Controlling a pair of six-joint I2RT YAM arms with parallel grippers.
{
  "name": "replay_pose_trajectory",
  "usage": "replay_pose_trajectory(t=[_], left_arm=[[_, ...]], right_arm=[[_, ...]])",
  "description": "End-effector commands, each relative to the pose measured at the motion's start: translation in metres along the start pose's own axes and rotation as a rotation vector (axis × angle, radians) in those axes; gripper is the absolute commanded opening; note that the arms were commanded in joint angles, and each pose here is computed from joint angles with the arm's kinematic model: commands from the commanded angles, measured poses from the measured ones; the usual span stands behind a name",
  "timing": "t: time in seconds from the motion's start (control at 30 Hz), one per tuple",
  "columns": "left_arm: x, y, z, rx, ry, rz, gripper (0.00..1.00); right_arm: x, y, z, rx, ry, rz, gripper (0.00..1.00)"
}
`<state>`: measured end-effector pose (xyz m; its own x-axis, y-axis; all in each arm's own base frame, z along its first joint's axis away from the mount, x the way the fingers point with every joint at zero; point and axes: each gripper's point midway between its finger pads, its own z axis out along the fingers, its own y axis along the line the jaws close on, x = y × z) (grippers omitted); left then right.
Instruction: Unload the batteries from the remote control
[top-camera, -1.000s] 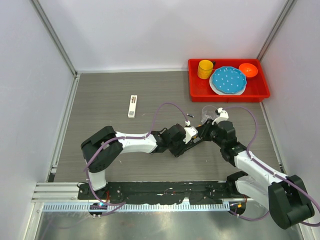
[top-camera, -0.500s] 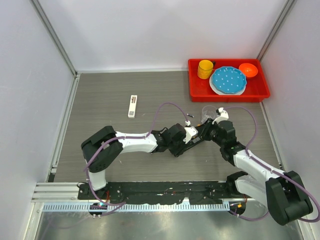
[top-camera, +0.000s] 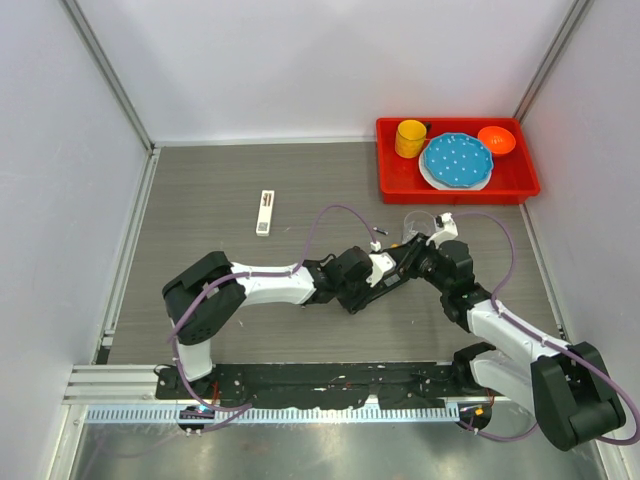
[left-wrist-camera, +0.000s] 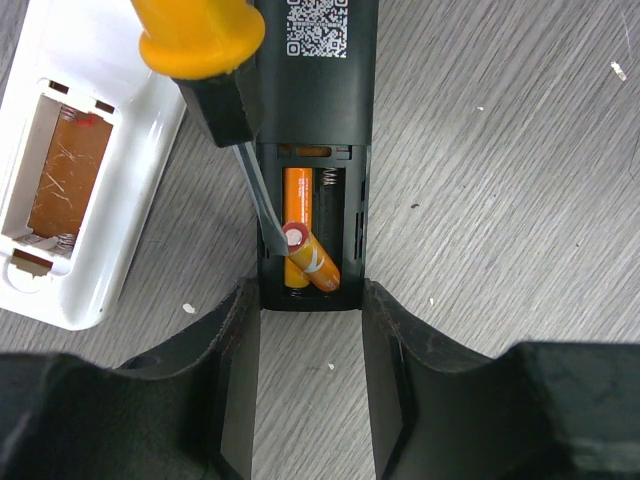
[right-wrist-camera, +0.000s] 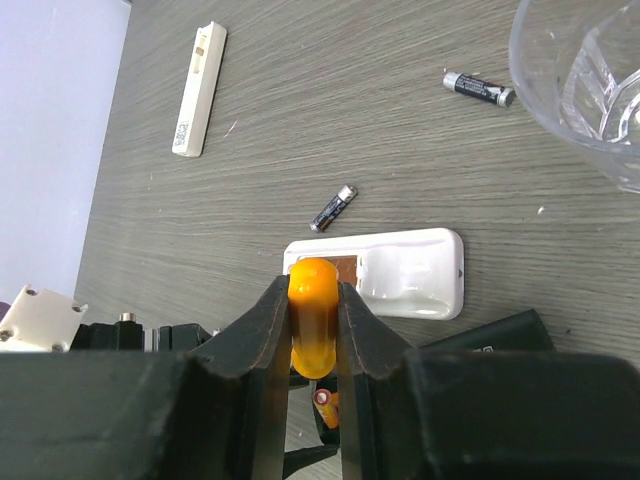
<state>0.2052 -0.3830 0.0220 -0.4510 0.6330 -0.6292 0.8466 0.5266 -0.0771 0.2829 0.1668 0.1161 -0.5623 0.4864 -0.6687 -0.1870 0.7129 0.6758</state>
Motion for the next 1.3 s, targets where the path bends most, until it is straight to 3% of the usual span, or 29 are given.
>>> replay_pose_trajectory(t=[0.0,0.43,0.5,0.6,0.7,0.8,1.0,1.27], left_arm=[[0.045,0.003,0.011,0.0,0.146,-0.032,0.0],[0.031,0.003,0.001,0.017,0.081,-0.058,0.01],[0.028,0.003,-0.002,0.038,0.06,-0.081,0.08],[0.019,0.001,-0.011,0.112,0.003,-0.132,0.33],[0.01,0.007,-0.021,0.178,-0.051,-0.203,0.49],[0.003,0.009,-0.029,0.228,-0.095,-0.252,0.58],[-0.002,0.006,-0.037,0.263,-0.132,-0.257,0.64],[-0.006,-0.004,-0.037,0.332,-0.14,-0.254,0.65]], right_arm=[[0.008,0.031,-0.006,-0.127,0.059,0.043,0.01],[0.007,0.017,0.003,-0.077,0.023,0.065,0.01],[0.009,0.016,0.008,-0.083,0.028,0.074,0.01],[0.013,0.018,0.014,-0.106,0.046,0.099,0.01],[0.016,0.021,0.017,-0.123,0.056,0.115,0.01],[0.016,0.021,0.019,-0.12,0.054,0.114,0.01],[0.013,0.024,0.019,-0.126,0.044,0.11,0.01],[0.003,0.018,0.013,-0.065,0.02,0.03,0.01]])
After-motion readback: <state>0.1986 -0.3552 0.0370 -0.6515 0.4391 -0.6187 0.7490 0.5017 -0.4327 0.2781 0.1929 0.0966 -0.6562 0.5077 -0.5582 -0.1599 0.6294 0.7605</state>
